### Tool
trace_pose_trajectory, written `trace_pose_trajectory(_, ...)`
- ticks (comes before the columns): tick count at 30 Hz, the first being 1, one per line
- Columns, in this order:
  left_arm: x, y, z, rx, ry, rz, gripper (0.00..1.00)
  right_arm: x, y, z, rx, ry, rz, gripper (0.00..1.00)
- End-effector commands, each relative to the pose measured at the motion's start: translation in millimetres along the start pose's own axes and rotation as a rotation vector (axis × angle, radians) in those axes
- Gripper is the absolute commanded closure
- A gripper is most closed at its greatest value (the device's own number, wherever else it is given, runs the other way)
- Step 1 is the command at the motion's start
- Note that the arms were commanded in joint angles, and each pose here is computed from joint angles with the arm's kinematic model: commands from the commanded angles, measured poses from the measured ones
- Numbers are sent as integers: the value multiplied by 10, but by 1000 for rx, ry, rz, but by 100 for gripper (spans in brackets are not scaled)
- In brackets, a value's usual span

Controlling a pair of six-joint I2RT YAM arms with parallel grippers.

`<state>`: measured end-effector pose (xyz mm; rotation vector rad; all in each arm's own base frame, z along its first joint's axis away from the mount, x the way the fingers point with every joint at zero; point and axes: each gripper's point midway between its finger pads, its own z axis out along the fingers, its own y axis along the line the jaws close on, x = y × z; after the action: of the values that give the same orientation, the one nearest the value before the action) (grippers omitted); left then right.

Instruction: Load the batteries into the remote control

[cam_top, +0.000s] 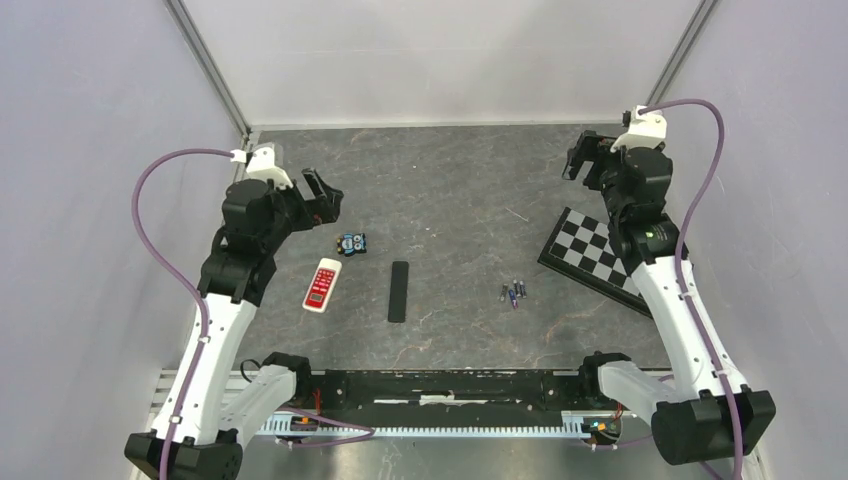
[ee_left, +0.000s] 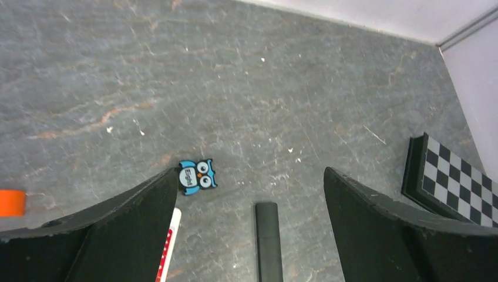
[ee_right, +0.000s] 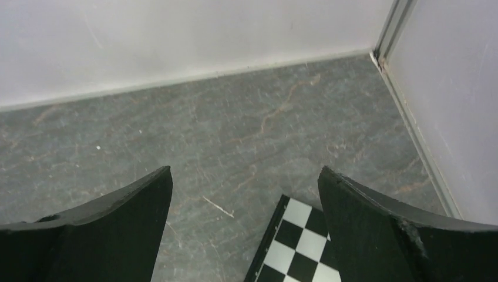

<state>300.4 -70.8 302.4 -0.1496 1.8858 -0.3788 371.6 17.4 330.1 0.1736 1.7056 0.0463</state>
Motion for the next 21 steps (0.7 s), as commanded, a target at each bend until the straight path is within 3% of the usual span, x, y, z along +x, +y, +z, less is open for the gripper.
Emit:
trace_pose_trajectory(1, 211, -170, -5, 91, 76, -94, 0, 332, -162, 24, 91, 110, 16, 2)
trace_pose_trajectory(5, 573, -164, 66, 100, 168, -202, 0, 608, 102, 94, -43, 219, 45, 4)
trace_pose_trajectory(7, 661, -14, 95, 21, 156, -244, 0, 744, 306, 102, -127, 256, 84, 12)
trace_pose_trajectory(9, 694, 0, 105, 32, 132, -247, 0, 887, 464, 73, -110, 290, 69, 13)
trace_pose_trajectory(14, 771, -150, 72, 152, 143, -188, 0, 1471, 1243, -93, -163, 447, 7, 4)
trace_pose_trajectory(21, 830, 134, 52, -17, 168, -176, 0, 2224, 2323, -683, -322, 562, -162, 2)
